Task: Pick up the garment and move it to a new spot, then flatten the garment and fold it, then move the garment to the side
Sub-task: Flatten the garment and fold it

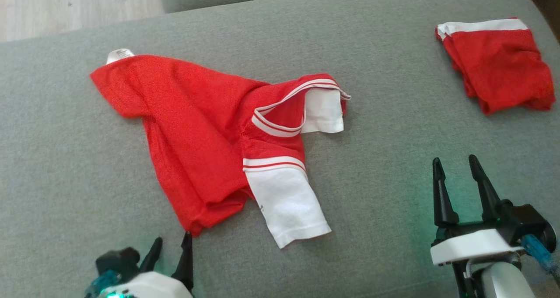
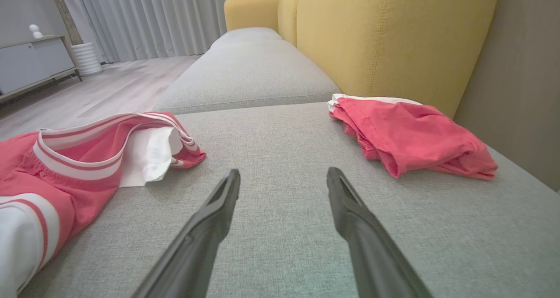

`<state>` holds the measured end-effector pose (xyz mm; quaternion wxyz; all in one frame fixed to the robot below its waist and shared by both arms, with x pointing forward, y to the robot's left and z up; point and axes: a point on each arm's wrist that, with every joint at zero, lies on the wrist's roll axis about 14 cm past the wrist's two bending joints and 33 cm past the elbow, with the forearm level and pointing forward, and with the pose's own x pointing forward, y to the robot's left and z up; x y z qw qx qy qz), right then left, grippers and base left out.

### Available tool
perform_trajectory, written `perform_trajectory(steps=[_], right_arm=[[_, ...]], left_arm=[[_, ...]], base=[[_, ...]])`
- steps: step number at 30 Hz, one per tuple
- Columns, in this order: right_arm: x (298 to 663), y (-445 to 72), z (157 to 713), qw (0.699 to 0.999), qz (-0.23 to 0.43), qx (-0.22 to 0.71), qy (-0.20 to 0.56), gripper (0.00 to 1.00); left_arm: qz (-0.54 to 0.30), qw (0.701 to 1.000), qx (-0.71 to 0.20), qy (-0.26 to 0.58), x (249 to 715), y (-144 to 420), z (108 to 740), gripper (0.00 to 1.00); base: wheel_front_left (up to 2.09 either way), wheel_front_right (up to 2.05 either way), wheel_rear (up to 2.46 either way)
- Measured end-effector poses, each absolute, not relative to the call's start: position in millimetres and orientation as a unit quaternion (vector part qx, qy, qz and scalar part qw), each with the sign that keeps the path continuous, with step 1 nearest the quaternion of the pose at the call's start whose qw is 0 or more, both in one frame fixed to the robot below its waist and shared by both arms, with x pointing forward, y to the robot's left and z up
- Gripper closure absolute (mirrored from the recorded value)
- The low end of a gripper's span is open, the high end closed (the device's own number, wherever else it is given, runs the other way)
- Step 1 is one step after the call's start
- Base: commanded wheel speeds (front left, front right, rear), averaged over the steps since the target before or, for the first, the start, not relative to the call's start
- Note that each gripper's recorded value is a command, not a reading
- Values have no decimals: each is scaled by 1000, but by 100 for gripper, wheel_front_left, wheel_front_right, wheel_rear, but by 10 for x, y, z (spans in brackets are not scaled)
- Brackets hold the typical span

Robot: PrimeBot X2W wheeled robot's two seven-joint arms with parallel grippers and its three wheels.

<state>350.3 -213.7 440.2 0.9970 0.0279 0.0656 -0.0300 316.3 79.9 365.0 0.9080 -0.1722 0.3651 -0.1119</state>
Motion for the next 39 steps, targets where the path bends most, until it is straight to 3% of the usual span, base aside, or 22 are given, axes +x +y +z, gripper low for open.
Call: perform_trajectory(steps=[26, 28, 29, 30, 36, 39], right_arm=[[3455, -2172, 4407, 997, -37, 28, 66, 0], [3452, -2176, 4405, 997, -37, 28, 66, 0], [3452, -2176, 4404, 997, -37, 28, 67, 0], [3454, -2174, 4402, 997, -37, 28, 67, 0], [3482, -2154, 4430, 997, -33, 29, 61, 0], [3510, -2133, 4451, 997, -29, 30, 57, 0]], left_arm=[[-184, 893, -166, 375, 3248, 423, 3647, 0], [-184, 893, -165, 377, 3241, 410, 3633, 60], [-184, 892, -165, 378, 3241, 404, 3624, 95], [-185, 892, -165, 379, 3241, 399, 3619, 100], [-188, 889, -180, 378, 3225, 402, 3687, 100], [-145, 901, -178, 369, 3217, 718, 3714, 100]], base=[[0, 0, 0], [0, 0, 0], [0, 0, 0], [0, 0, 0], [0, 0, 0], [0, 0, 0]])
